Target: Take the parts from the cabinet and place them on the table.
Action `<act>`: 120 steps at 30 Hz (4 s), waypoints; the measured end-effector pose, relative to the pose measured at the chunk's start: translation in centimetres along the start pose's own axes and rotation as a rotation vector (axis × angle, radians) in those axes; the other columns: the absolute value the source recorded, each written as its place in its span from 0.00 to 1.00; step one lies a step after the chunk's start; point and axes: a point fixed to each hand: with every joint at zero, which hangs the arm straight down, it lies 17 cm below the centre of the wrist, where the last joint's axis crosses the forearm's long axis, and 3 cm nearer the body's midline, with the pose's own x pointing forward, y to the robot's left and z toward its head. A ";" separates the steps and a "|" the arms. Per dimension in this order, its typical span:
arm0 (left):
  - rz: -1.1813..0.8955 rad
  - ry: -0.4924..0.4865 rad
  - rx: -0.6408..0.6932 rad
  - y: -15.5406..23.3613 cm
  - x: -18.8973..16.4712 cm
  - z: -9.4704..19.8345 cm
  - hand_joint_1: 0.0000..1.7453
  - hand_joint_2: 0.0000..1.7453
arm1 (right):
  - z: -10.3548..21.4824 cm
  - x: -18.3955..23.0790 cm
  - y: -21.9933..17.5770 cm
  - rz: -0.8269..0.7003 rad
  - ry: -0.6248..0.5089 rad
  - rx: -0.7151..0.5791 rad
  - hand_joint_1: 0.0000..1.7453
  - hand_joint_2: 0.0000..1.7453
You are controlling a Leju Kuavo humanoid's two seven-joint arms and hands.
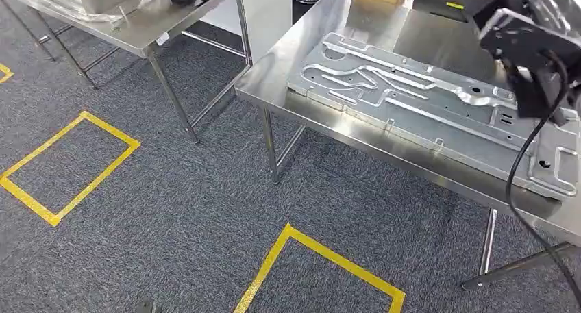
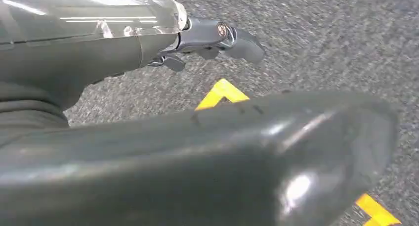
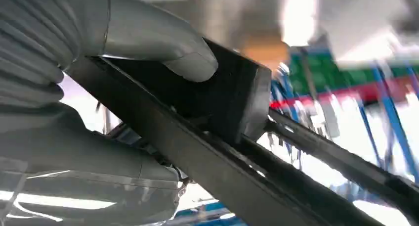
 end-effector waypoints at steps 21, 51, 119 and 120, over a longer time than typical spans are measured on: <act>0.008 0.009 -0.021 -0.6 -0.6 0.3 0.00 0.00 | -0.4 -2.5 4.1 0.157 0.063 0.209 1.00 1.00; 0.038 -0.034 -0.036 -1.2 0.2 0.4 0.00 0.00 | 1.9 -5.0 10.0 0.089 0.110 0.231 1.00 1.00; 0.125 -0.009 -0.031 -2.8 0.0 0.7 0.00 0.00 | 13.6 -1.2 28.6 0.016 0.251 0.303 1.00 1.00; 0.127 -0.008 -0.030 -2.8 -0.1 0.7 0.00 0.00 | 13.6 -1.2 28.5 0.016 0.251 0.301 1.00 1.00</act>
